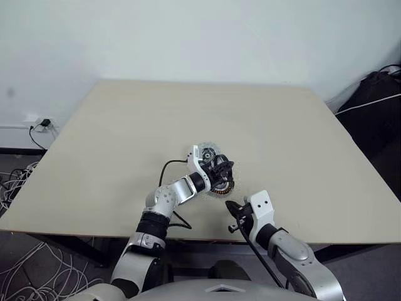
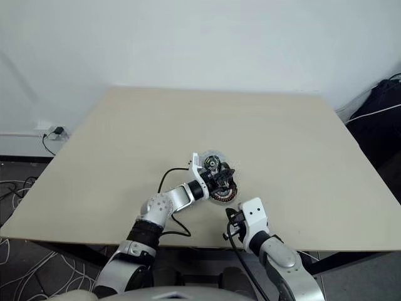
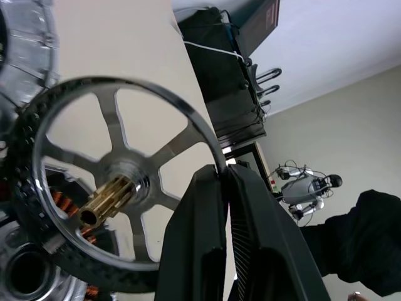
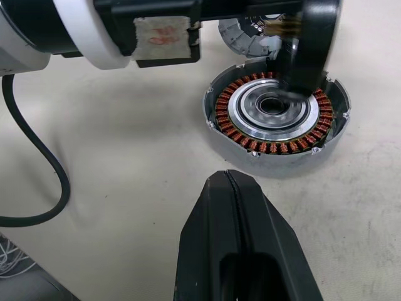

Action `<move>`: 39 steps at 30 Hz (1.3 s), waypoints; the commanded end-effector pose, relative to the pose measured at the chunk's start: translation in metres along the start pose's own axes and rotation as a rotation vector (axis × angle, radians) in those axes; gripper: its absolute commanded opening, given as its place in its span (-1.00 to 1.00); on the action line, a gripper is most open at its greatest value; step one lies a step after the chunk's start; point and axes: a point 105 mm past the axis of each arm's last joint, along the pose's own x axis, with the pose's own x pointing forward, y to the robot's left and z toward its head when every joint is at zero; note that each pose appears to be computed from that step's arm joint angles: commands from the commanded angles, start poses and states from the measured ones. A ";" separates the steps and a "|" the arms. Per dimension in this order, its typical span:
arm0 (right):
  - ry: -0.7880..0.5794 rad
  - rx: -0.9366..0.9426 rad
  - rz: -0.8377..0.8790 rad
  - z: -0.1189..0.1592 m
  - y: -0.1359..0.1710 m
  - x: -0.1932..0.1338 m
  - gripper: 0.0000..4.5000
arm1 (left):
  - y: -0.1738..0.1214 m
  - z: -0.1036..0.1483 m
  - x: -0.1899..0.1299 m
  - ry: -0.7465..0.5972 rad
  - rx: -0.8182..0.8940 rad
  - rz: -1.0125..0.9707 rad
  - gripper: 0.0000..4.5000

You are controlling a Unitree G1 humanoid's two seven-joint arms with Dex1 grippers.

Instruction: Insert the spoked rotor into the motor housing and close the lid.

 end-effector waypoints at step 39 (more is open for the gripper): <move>-0.060 -0.005 -0.023 0.013 -0.001 -0.001 -1.00 | -0.068 -0.039 0.015 0.076 -0.088 -0.327 -0.87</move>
